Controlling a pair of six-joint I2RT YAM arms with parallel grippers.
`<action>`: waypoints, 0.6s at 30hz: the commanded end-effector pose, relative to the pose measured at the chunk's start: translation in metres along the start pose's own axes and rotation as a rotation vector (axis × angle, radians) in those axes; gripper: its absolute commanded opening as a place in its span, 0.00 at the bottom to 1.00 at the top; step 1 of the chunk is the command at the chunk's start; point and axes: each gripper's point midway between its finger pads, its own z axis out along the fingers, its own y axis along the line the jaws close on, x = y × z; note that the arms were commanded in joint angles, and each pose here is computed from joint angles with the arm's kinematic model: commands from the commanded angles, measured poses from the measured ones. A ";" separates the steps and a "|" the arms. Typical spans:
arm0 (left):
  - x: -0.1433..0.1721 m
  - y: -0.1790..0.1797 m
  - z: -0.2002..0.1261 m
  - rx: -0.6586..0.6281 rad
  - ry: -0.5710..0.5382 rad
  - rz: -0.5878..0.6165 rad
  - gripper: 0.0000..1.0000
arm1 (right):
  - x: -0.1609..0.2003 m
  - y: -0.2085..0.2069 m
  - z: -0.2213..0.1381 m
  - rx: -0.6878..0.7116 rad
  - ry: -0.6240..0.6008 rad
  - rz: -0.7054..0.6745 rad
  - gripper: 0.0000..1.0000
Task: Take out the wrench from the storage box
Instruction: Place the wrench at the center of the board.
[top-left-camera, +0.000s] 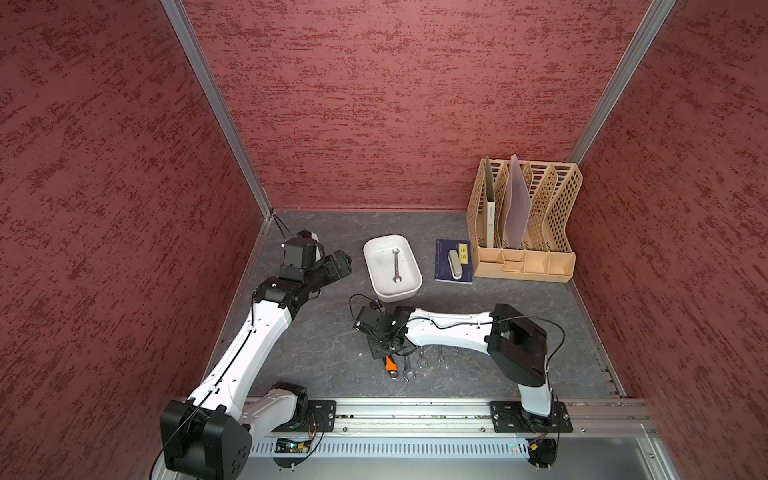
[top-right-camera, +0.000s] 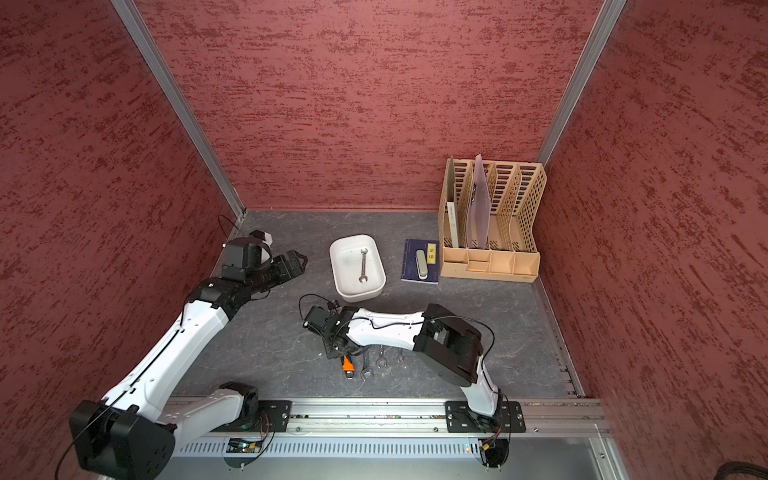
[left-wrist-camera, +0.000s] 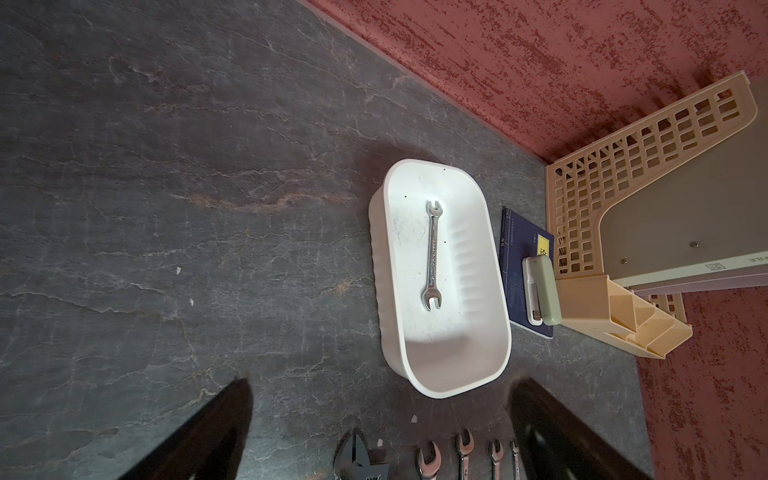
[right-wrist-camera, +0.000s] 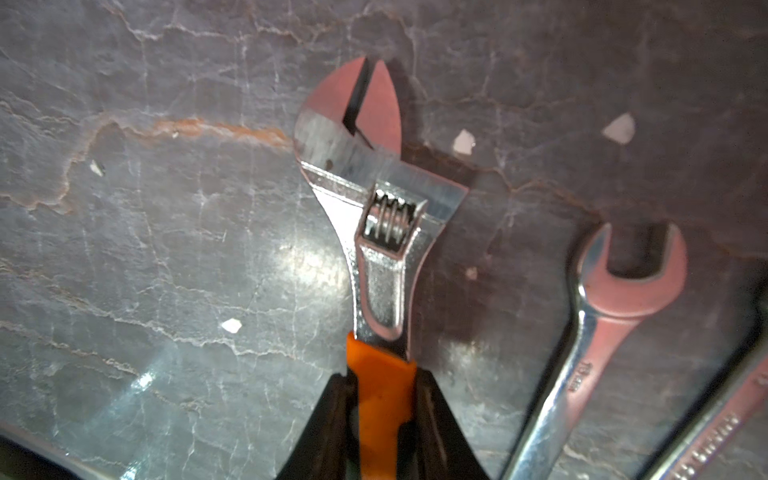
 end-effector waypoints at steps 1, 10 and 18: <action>-0.006 -0.003 -0.006 0.019 -0.024 0.009 1.00 | 0.007 0.009 -0.007 -0.042 0.054 -0.002 0.27; -0.006 -0.004 -0.007 0.028 -0.026 0.008 1.00 | 0.029 0.015 -0.015 -0.118 0.138 0.002 0.41; -0.006 -0.004 -0.007 0.032 -0.025 0.003 1.00 | 0.046 0.009 -0.021 -0.120 0.164 0.006 0.43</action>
